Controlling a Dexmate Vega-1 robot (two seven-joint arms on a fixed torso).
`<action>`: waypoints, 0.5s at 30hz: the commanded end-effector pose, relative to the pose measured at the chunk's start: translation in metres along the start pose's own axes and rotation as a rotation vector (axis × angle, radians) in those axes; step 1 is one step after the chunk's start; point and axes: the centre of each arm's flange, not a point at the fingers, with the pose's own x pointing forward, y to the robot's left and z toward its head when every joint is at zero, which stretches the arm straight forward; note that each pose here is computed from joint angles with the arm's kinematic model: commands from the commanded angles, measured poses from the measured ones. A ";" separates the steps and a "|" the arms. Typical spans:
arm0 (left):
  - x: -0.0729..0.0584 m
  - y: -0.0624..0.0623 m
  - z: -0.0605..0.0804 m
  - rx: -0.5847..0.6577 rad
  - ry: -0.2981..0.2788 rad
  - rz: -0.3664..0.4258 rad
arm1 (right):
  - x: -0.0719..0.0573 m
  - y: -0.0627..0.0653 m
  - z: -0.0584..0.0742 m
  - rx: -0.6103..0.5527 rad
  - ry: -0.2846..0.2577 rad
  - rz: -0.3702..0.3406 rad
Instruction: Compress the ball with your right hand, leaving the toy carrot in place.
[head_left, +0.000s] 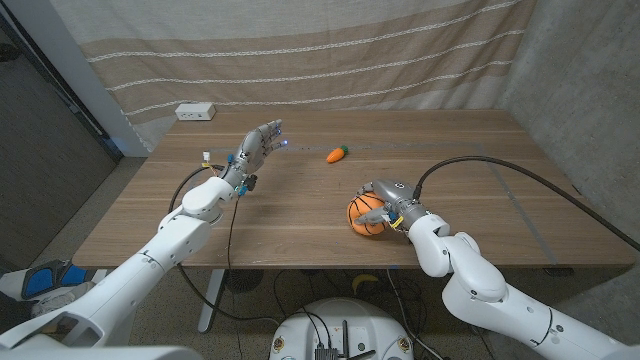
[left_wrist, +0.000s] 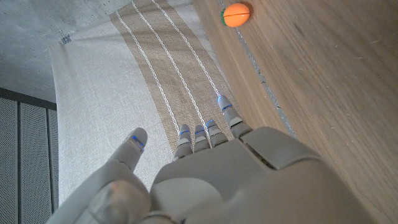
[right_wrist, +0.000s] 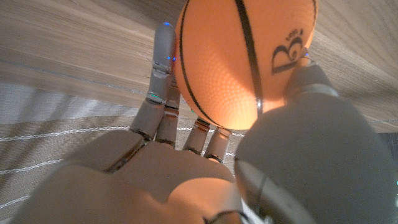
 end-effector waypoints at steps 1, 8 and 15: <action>0.002 -0.001 0.001 -0.002 -0.008 0.002 | -0.003 -0.020 0.002 0.023 -0.045 -0.126; 0.003 0.000 0.002 -0.001 -0.016 0.002 | -0.004 -0.031 0.001 0.047 -0.066 -0.188; 0.006 0.002 0.003 -0.001 -0.023 -0.001 | -0.002 -0.040 0.000 0.088 -0.077 -0.245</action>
